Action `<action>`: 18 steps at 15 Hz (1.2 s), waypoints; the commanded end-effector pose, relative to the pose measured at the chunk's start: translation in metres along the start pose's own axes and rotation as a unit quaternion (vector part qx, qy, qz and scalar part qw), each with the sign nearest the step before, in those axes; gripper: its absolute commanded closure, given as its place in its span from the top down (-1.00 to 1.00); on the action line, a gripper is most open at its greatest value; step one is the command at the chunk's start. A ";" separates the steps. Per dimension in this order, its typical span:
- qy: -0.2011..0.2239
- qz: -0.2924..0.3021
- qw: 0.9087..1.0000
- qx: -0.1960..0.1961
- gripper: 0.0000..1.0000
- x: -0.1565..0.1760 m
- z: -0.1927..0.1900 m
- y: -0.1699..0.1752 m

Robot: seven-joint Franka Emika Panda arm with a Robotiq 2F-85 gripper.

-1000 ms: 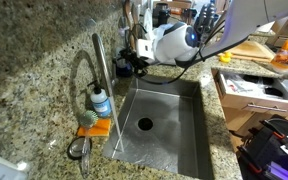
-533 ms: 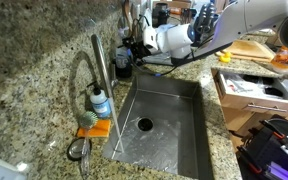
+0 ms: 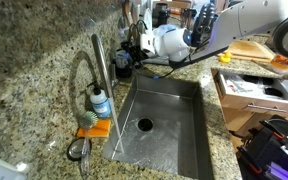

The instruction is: Open and close the tap

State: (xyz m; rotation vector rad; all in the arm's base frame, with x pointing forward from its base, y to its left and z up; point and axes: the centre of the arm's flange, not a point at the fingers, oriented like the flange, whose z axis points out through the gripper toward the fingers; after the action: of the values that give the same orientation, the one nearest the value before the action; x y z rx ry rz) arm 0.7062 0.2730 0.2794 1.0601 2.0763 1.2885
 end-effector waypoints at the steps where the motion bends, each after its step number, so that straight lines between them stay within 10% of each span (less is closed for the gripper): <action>1: -0.018 -0.029 0.999 0.017 1.00 0.007 0.035 -0.006; 18: 0.043 -0.058 0.997 -0.022 1.00 0.085 0.029 0.013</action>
State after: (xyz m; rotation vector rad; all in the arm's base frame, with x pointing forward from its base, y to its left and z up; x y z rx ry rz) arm 0.6819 0.3612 0.2787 0.8653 2.1276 1.3385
